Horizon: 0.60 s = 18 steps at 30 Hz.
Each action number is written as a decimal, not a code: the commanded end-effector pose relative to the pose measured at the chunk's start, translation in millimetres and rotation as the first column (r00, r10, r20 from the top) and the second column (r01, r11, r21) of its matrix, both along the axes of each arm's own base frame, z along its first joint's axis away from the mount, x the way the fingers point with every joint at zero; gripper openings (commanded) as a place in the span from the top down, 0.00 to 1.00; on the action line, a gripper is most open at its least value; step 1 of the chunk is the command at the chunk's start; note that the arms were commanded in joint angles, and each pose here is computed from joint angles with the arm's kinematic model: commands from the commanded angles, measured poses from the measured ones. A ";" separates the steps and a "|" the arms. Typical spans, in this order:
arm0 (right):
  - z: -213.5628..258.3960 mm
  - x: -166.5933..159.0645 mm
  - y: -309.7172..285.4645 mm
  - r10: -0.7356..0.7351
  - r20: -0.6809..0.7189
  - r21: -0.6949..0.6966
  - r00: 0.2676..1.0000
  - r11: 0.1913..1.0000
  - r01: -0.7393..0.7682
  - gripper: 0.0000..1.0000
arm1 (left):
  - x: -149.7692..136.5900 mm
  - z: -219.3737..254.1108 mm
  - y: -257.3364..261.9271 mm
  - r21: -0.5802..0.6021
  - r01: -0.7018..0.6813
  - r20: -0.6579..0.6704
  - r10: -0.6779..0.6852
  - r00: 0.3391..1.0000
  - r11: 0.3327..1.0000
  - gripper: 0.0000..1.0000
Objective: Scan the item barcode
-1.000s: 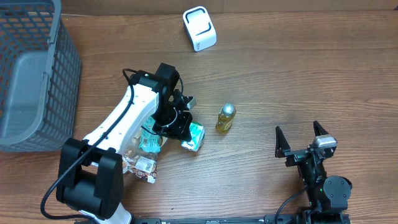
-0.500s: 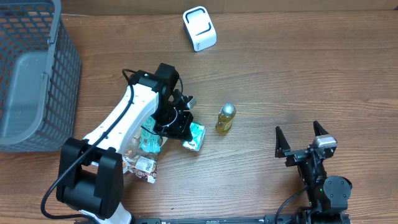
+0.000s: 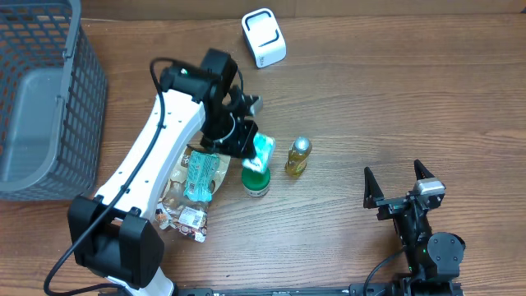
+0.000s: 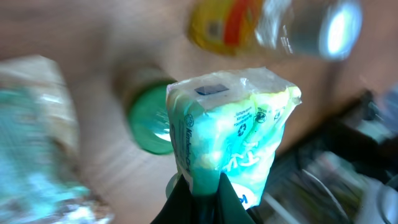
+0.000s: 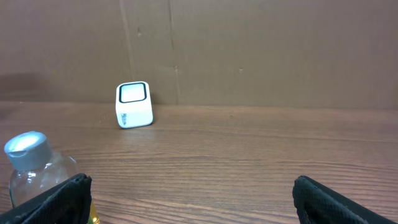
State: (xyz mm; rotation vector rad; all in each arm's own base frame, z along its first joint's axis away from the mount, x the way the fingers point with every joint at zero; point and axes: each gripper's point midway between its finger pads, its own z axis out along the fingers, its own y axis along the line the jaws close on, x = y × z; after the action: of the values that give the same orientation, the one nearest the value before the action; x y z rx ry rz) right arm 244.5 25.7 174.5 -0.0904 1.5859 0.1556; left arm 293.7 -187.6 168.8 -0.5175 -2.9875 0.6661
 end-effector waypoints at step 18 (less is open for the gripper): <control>-1.5 0.2 -2.0 -0.009 0.006 -0.005 1.000 1.000 0.009 0.00 | 58.8 -38.0 94.9 0.578 -0.532 0.530 0.210 0.821 0.620 0.96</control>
State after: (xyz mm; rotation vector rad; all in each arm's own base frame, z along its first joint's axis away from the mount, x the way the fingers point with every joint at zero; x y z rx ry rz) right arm 244.5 25.7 174.4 -0.0906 1.5863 0.1553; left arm 353.7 -101.1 143.5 -0.0048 -3.3855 -0.5177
